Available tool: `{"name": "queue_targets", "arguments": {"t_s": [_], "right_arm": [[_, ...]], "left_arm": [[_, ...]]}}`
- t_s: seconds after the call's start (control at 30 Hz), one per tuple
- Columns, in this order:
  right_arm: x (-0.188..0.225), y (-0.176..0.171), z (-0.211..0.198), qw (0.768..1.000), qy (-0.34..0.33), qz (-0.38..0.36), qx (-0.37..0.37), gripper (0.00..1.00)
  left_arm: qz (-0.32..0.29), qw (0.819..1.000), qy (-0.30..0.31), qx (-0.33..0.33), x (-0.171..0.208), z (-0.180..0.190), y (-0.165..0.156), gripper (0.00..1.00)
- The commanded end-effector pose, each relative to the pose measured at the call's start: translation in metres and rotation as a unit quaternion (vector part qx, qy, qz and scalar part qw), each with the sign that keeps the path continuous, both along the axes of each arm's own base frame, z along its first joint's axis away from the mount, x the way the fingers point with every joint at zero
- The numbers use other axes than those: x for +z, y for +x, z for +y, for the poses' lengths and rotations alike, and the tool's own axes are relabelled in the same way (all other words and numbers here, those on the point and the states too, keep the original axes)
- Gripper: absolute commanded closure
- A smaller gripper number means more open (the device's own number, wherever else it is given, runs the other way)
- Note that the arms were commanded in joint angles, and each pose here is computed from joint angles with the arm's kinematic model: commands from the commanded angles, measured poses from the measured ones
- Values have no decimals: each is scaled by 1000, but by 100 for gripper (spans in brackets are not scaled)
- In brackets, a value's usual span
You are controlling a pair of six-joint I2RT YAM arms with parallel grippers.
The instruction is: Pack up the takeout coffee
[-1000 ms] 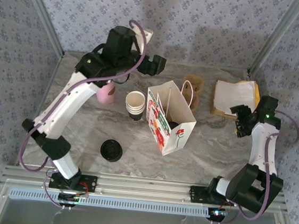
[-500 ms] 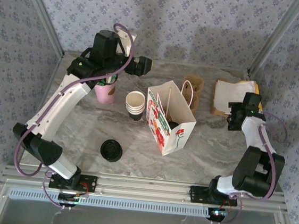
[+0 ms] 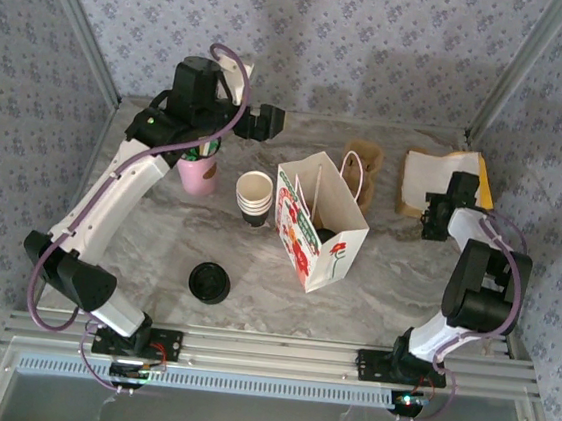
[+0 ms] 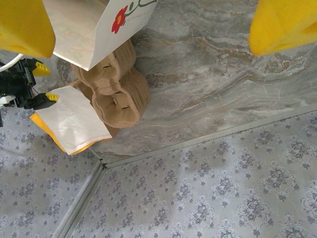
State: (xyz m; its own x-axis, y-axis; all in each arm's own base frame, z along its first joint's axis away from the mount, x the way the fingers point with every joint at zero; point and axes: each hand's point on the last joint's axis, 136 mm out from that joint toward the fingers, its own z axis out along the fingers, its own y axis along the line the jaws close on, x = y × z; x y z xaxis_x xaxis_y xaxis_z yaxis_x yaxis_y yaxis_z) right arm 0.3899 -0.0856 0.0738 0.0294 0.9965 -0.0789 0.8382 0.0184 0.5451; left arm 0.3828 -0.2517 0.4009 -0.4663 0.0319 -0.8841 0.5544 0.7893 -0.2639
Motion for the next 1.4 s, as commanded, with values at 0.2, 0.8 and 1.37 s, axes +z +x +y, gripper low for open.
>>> {"name": "queue_targets", "arguments": {"t_s": [0.2,0.8,1.37], "right_arm": [[-1,24,-13,999,0,-30,-37,33],[-8,47,-10,997,28,-61,-33,55],[1,54,-10,996,28,-77,-23,77]], "left_arm": [[-22,999,-21,-11,19,-1,-1,0],[-11,1000,-21,-13,13,-7,6,0],[-5,1000,-23,-13,8,-7,5,0]]}}
